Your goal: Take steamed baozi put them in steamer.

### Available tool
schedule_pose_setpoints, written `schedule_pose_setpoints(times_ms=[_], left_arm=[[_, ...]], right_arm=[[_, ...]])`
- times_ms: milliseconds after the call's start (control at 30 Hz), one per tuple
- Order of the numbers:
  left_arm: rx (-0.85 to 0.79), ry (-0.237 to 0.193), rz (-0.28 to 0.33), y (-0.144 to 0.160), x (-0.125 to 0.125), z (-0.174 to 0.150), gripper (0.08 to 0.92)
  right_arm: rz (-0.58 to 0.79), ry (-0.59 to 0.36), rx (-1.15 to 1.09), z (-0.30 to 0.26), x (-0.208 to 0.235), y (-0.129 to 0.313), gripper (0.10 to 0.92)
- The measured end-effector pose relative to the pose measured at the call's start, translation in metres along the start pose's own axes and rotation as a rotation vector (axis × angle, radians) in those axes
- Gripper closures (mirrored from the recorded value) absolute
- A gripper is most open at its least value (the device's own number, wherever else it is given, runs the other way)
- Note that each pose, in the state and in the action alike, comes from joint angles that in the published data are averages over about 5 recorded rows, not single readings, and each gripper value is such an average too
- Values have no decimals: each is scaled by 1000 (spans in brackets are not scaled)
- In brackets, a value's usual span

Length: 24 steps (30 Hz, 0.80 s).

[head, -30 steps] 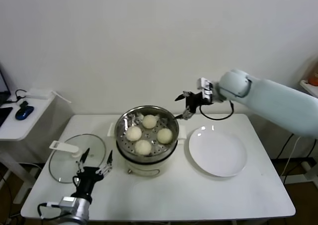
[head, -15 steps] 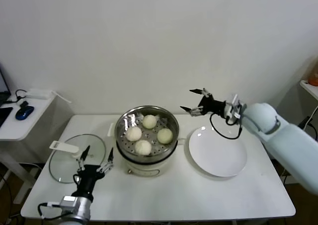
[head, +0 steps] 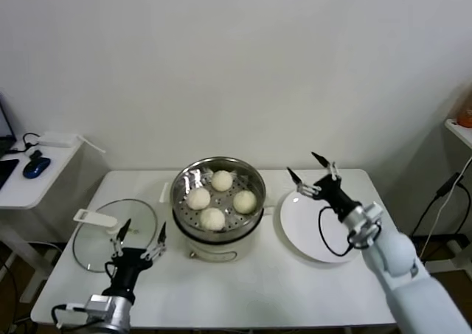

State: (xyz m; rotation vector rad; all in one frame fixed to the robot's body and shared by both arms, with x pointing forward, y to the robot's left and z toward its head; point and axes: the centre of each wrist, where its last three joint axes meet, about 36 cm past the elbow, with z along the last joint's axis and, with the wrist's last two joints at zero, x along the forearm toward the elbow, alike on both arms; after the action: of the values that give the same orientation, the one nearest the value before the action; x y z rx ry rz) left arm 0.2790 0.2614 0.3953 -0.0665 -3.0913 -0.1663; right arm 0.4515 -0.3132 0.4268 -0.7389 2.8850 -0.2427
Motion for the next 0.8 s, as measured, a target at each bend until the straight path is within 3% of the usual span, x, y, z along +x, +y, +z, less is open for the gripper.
schedule_pose_setpoints(times_ms=[467, 800], left_arm=[[-4, 13, -20, 9, 5, 0, 177], [5, 17, -30, 13, 7, 0, 177]], right_arm=[[178, 7, -144, 57, 85, 78, 200], [212, 22, -188, 69, 109, 102, 200]])
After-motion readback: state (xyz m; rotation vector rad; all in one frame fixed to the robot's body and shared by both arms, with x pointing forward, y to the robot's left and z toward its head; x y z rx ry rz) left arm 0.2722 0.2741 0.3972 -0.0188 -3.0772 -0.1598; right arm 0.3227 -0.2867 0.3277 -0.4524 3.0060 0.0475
